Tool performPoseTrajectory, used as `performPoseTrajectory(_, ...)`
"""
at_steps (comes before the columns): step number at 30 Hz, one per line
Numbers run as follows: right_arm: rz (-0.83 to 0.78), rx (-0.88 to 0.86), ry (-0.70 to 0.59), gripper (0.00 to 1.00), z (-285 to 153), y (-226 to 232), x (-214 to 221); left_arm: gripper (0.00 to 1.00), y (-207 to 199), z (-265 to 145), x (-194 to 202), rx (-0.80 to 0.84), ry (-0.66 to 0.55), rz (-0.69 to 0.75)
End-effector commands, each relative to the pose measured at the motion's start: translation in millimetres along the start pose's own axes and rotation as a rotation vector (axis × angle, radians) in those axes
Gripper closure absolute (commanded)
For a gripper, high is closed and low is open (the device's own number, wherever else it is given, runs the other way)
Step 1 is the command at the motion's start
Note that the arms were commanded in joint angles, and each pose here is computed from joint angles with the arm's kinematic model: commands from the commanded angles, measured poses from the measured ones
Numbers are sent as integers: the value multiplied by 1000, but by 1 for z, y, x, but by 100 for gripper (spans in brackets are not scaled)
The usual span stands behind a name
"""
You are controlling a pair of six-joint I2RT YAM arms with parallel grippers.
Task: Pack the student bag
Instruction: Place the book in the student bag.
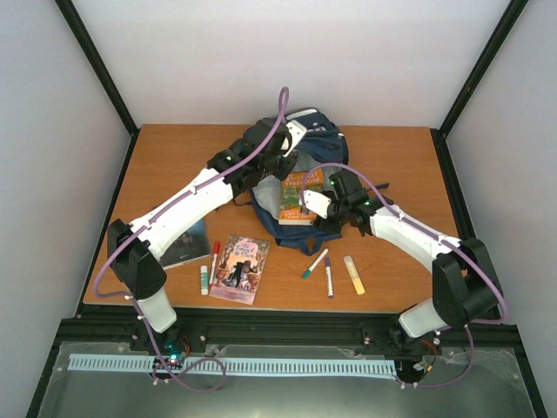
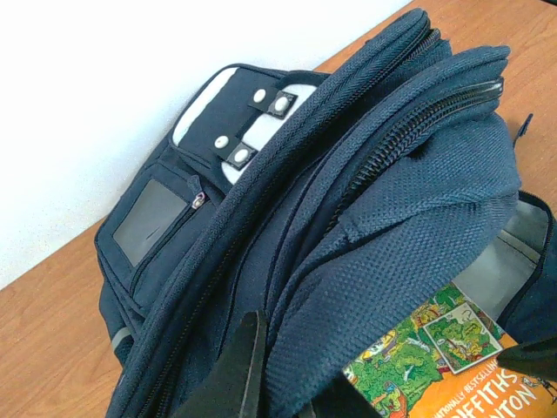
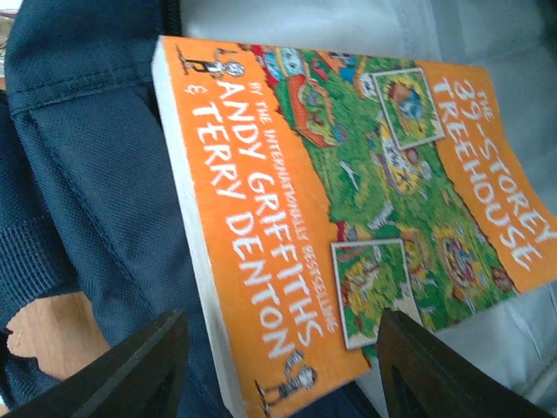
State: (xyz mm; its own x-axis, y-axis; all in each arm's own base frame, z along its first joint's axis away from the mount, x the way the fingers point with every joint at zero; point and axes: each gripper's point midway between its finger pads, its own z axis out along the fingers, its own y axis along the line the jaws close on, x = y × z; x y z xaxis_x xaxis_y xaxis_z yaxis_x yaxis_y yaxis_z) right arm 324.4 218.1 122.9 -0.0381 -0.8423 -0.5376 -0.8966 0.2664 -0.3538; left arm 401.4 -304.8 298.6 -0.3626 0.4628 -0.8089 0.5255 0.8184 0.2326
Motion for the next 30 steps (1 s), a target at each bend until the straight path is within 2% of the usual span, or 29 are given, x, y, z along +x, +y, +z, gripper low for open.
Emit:
performPoseTrajectory(1, -82, -12, -2, 41, 16, 7, -3, 99, 12, -37, -46, 0, -158, -70)
performPoseTrajectory(7, -72, 27, 12, 47, 32, -6, -3, 99, 11, -38, -45, 7, -157, -69)
performPoseTrajectory(13, -73, 217, 34, 56, 43, -49, -7, 99, 8, -36, -42, 19, -150, -62)
performPoseTrajectory(27, -179, 481, 78, 59, 81, -123, -21, 99, 1, -33, -37, 57, -127, -56)
performPoseTrajectory(30, -202, 506, 93, 63, 84, -128, -19, 99, 1, -33, -35, 56, -122, -54)
